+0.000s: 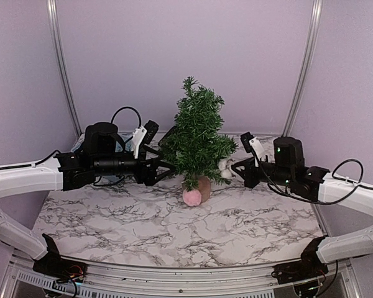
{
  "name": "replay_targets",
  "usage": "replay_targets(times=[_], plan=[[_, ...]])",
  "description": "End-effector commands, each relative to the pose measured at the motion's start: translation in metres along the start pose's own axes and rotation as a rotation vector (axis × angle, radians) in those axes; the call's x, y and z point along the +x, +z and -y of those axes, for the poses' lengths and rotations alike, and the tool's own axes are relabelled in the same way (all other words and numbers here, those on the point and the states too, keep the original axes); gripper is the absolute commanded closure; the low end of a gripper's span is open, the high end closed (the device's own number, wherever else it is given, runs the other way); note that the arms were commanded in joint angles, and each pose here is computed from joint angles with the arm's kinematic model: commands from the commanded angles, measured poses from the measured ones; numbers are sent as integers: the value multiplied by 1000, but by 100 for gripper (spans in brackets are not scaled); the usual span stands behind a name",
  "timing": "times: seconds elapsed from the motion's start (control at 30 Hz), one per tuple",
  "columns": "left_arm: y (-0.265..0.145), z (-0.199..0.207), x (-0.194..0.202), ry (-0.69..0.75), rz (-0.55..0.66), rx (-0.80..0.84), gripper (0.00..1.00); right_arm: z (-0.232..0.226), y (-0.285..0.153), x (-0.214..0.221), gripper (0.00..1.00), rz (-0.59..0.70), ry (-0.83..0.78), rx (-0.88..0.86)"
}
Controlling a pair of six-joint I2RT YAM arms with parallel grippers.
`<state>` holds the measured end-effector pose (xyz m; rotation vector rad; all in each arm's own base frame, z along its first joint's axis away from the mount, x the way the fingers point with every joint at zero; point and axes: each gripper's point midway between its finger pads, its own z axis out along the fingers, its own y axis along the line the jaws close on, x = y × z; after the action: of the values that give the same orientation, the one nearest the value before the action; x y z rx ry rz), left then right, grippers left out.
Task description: Decorate the small christmas tree
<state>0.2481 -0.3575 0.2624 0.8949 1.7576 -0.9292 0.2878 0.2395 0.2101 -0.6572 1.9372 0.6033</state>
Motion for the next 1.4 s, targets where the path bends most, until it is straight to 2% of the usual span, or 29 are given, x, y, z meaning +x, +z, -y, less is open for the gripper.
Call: replay_targets(times=[0.0, 0.4, 0.63, 0.73, 0.8, 0.9, 1.07, 1.23, 1.37], plan=[[0, -4, -7, 23, 26, -17, 21, -13, -3, -40, 100, 126, -60, -68], [-6, -29, -11, -39, 61, -93, 22, -31, -5, -59, 100, 244, -129, -169], [-9, -45, -9, -68, 75, -136, 22, -15, 20, -33, 100, 170, -113, -141], [-13, -53, -8, -92, 85, -167, 21, -7, 27, -31, 94, 156, -91, -112], [-16, -62, -7, -116, 92, -198, 20, -6, 28, -31, 88, 152, -68, -113], [-23, -77, -3, -165, 105, -244, 15, -6, 23, -37, 72, 168, -56, -105], [-36, -106, 6, -261, 137, -316, 2, -7, 3, -57, 49, 220, -54, -85], [-36, -135, 23, -354, 128, -378, 1, -10, -14, -71, 23, 250, -44, -77], [-29, -149, 39, -386, 95, -374, 1, -6, -26, -74, 19, 246, 0, -45]])
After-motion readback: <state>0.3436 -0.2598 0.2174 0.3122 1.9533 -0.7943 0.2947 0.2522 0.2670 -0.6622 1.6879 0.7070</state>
